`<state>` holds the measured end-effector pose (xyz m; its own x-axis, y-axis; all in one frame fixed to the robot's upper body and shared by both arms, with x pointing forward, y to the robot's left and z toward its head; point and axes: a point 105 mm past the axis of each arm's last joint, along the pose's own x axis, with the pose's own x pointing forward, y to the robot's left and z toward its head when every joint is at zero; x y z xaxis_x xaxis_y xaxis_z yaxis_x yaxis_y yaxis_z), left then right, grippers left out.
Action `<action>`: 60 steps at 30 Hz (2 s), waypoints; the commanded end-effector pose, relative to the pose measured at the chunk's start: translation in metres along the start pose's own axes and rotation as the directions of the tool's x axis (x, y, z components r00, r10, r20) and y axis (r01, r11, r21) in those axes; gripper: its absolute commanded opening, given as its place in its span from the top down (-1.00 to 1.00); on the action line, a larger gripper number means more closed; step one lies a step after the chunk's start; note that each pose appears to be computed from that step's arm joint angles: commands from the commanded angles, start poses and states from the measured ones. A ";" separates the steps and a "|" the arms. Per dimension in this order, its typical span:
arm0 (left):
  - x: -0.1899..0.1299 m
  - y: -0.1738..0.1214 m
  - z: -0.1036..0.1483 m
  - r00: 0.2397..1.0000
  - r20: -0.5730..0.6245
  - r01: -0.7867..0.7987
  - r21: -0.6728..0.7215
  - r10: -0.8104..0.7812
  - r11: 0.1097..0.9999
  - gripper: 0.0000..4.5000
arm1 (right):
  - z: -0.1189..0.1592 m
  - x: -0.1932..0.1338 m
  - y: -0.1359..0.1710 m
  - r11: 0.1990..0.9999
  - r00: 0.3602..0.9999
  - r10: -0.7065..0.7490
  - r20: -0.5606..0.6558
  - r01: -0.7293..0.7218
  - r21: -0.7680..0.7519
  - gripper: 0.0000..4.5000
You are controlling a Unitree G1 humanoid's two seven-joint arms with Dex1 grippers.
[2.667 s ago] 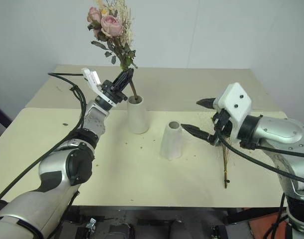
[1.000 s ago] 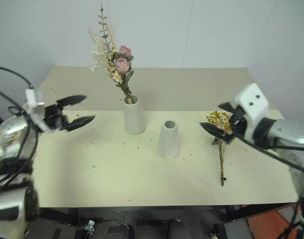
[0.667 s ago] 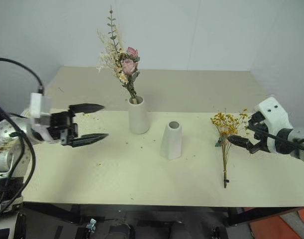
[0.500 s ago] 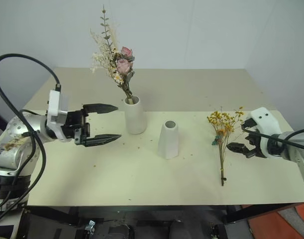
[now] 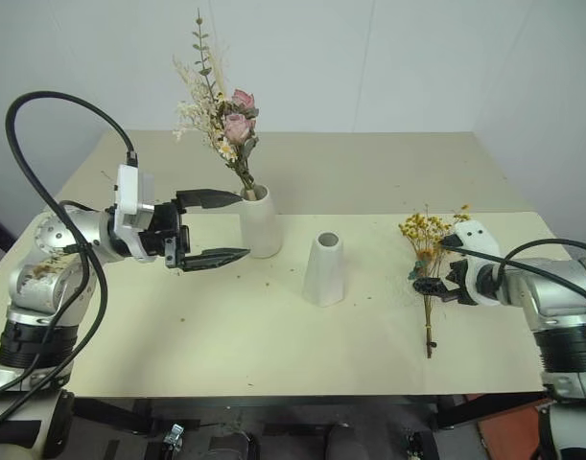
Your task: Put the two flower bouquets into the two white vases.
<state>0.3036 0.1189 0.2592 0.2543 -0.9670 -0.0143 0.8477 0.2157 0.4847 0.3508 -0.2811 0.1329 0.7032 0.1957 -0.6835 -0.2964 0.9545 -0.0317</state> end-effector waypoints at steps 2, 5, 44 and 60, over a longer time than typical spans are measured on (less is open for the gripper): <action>-0.001 0.002 0.006 1.000 0.001 -0.015 0.056 0.015 0.998 -1.00 | 0.010 0.001 -0.010 0.999 0.999 -0.042 0.022 0.042 -0.008 -0.74; -0.003 0.001 0.005 1.000 -0.007 -0.027 0.057 0.028 0.998 -1.00 | 0.011 0.002 -0.010 0.999 0.999 -0.038 0.016 0.038 -0.004 -0.28; 0.000 0.006 0.000 0.998 0.007 -0.058 0.015 0.058 0.998 -1.00 | 0.156 -0.165 0.142 0.904 -0.045 0.317 0.947 -0.290 -0.316 0.99; -0.003 0.002 -0.007 0.997 -0.016 -0.070 0.008 0.071 0.997 -1.00 | 0.140 -0.129 0.159 0.861 0.032 0.396 0.918 -0.361 -0.359 0.99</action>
<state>0.3115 0.1226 0.2481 0.3186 -0.9479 -0.0050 0.8413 0.2804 0.4621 0.3106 -0.1227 0.3116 0.5365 0.5932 0.6002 -0.7366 0.6763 -0.0099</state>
